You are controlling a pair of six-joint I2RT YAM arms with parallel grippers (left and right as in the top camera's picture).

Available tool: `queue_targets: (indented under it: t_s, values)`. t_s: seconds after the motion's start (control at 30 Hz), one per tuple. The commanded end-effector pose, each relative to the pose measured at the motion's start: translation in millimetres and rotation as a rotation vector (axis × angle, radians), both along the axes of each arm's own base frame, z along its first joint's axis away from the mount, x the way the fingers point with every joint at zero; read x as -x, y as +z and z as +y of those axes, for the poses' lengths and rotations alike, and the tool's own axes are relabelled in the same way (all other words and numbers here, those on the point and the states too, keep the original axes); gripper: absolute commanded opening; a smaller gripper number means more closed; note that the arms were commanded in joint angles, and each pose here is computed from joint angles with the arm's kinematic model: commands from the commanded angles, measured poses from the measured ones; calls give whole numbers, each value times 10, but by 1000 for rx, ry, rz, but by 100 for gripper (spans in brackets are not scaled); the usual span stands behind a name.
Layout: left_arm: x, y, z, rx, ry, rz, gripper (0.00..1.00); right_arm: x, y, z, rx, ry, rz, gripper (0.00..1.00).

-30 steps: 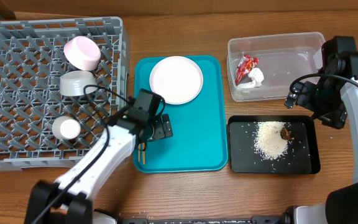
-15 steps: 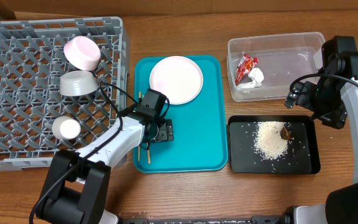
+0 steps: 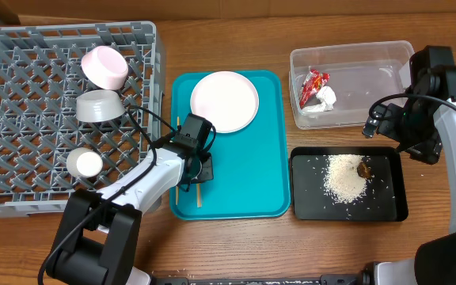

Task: Sort waste into correct bins and load items into the dishwasher
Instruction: 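Move the left gripper to the chopsticks and pinch one chopstick, then carry the chopstick to the rack and stand it upright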

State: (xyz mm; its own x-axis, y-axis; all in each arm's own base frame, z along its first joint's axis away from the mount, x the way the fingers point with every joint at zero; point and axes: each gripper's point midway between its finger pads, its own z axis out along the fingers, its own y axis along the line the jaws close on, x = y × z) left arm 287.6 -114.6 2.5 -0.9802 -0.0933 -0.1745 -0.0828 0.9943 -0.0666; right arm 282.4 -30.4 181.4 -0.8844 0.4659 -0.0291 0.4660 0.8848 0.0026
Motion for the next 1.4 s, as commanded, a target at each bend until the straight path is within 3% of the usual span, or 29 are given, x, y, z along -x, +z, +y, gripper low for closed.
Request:
queue_targets:
  t_s: [0.0, 0.2, 0.4, 0.63, 1.03, 1.37]
  values:
    - [112, -96, 30, -9, 0, 52, 4, -3, 61, 10, -3, 5, -25, 100]
    - [67, 115, 22, -6, 5, 52, 4, 4, 61, 11, -3, 5, -22, 100]
    - [-172, 863, 48, -22, 8, -81, 4, 4, 61, 14, -5, 6, -22, 100]
    - [-292, 1604, 594, -145, 92, -230, 4, 4, 61, 15, -5, 6, -22, 100]
    - [-439, 1395, 1645, -254, 202, -159, 5, 5, 61, 15, -5, 6, -22, 100]
    - [-620, 1214, 1681, -232, 151, -155, 4, 4, 61, 15, -5, 6, -22, 100]
